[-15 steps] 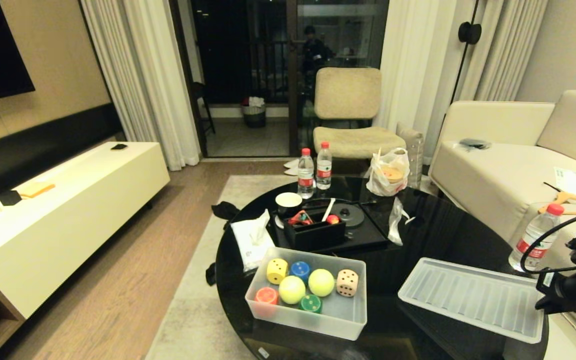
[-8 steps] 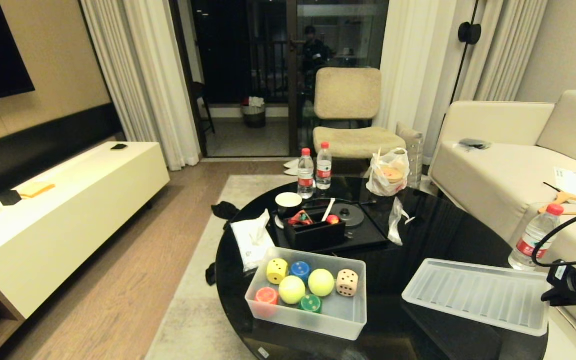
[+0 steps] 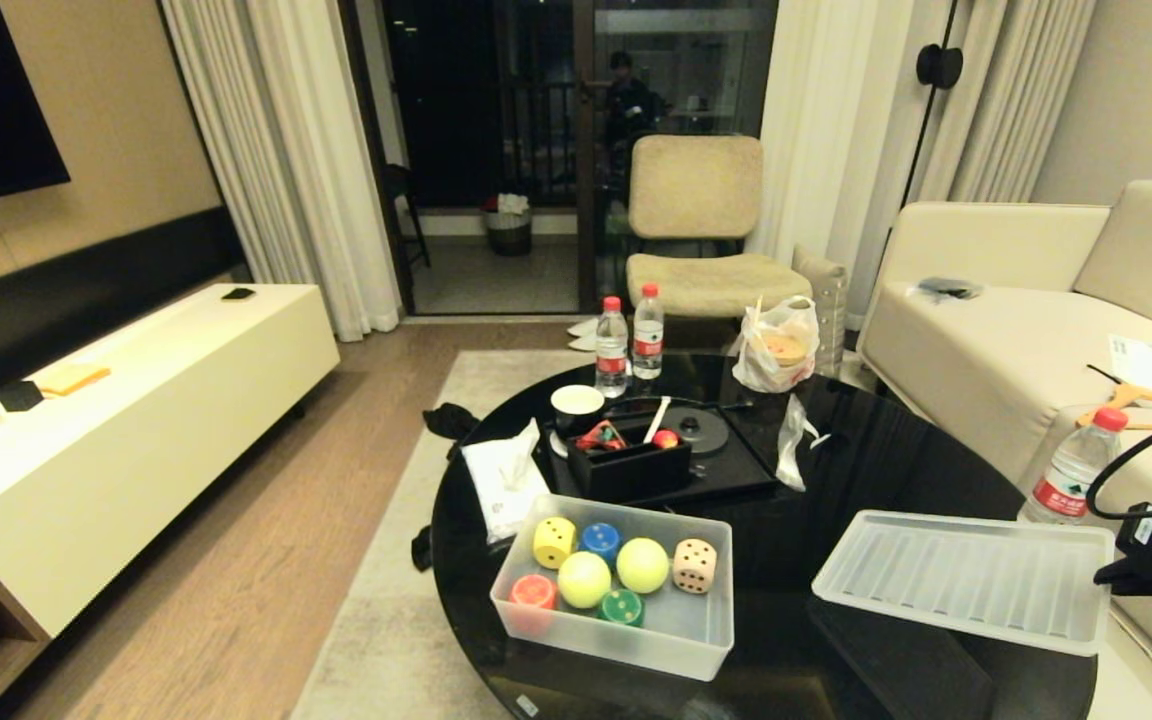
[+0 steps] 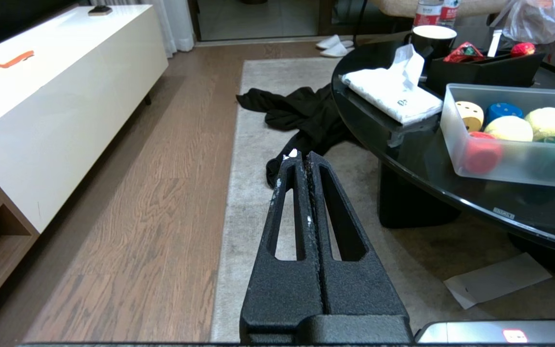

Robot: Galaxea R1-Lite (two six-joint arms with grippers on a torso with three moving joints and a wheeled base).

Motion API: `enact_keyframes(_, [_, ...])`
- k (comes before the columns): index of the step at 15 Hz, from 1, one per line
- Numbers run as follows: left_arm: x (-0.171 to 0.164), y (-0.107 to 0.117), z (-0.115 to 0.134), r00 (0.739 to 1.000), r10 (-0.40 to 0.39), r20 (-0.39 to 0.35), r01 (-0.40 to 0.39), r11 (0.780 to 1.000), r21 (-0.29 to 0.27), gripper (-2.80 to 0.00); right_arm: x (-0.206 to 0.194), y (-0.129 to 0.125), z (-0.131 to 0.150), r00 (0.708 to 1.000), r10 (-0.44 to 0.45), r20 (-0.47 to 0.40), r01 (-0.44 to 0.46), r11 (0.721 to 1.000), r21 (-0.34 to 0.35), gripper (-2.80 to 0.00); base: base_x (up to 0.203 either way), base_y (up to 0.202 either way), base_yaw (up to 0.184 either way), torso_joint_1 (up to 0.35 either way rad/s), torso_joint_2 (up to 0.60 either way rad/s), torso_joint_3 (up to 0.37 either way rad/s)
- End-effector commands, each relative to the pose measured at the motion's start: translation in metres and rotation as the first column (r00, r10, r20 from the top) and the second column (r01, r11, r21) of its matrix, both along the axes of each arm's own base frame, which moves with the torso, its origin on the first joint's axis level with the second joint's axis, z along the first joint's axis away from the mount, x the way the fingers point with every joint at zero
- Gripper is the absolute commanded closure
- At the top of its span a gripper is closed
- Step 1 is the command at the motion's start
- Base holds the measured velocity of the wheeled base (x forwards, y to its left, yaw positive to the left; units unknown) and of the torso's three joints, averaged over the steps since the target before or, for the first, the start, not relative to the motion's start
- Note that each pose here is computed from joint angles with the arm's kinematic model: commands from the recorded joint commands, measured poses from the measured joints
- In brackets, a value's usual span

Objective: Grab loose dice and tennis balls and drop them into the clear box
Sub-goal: Close the lid

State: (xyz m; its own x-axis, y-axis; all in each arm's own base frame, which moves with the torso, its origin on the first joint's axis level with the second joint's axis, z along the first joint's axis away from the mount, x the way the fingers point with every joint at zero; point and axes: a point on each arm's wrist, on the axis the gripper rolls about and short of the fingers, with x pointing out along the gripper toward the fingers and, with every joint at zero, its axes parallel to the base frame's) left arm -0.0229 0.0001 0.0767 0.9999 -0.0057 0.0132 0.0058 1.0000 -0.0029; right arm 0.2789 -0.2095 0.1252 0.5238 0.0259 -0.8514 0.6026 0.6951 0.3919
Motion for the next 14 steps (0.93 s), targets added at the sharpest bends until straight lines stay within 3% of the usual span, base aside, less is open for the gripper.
enact_keyframes(1, [0.000,0.000,-0.001,1.000,0.000,-0.004,0.000,1.000,0.000,0.00,-0.001,0.000,0.003,1.000,-0.001,0.010,0.001,1.000,0.001,0.00,0.000,0.000,0.000,0.000,0.00,0.000])
enact_keyframes(14, [0.000,0.000,0.000,1.000,0.000,-0.003,0.000,1.000,0.000,0.00,-0.018,0.012,0.052,0.988,0.019,0.155,-0.014,0.999,-0.037,0.00,0.000,0.000,0.000,0.000,0.00,0.000])
